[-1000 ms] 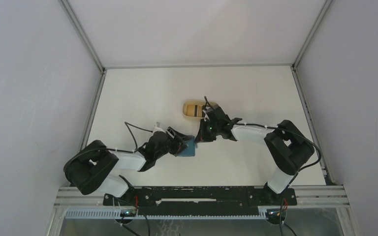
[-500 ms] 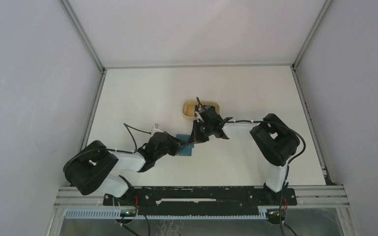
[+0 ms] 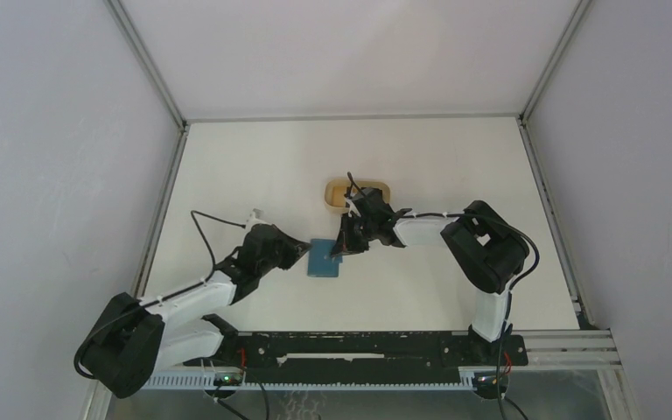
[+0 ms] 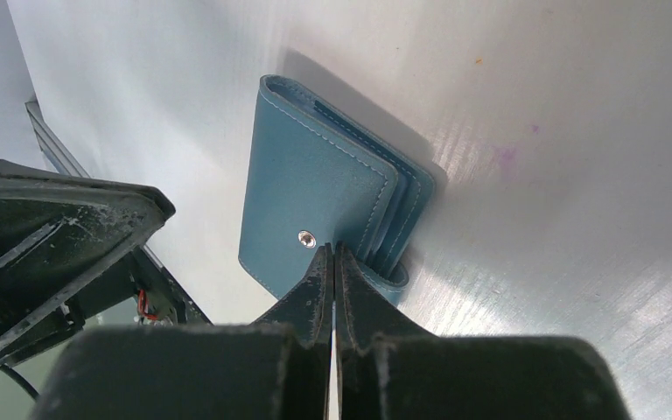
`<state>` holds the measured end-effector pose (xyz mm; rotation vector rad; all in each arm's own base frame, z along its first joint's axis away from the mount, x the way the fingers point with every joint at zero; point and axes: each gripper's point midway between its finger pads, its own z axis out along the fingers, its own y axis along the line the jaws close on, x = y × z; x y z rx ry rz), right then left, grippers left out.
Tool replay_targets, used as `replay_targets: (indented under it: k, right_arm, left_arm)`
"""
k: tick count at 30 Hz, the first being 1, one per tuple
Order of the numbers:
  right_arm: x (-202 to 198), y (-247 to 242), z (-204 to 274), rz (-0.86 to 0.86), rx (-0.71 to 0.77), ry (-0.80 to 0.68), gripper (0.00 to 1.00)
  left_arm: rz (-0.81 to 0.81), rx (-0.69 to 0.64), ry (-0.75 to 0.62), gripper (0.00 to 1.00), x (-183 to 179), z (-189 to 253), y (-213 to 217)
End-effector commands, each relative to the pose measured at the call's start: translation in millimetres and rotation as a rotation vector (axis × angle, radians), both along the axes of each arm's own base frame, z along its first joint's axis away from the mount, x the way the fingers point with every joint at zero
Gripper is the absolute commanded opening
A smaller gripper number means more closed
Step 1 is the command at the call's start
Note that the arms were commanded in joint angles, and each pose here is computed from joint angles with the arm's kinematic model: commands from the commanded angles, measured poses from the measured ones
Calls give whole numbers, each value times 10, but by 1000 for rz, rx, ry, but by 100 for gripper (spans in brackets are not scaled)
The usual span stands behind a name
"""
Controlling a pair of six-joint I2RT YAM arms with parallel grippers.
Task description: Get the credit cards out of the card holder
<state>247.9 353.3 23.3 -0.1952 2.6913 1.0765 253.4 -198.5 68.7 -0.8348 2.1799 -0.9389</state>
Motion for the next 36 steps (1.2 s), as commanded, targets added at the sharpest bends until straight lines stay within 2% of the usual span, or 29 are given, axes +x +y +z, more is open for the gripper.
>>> replay_targets:
  k: [1, 5, 10, 28, 36]
  right_arm:
    - [-37, -46, -205, 4, -62, 11, 0]
    - [-37, -46, -203, 4, -62, 11, 0]
    - [-25, -47, -160, 6, -59, -3, 0]
    - [92, 131, 351, 27, -12, -54, 0]
    - [112, 181, 170, 29, -27, -37, 0]
  left_arm:
    - [-95, 87, 20, 0, -55, -54, 0]
    - [-187, -33, 36, 0, -122, -134, -256]
    - [-219, -67, 63, 0, -139, -248, -349]
    - [-218, 32, 210, 0, -310, -793, -256]
    - [-221, 35, 223, 0, -347, -849, -243]
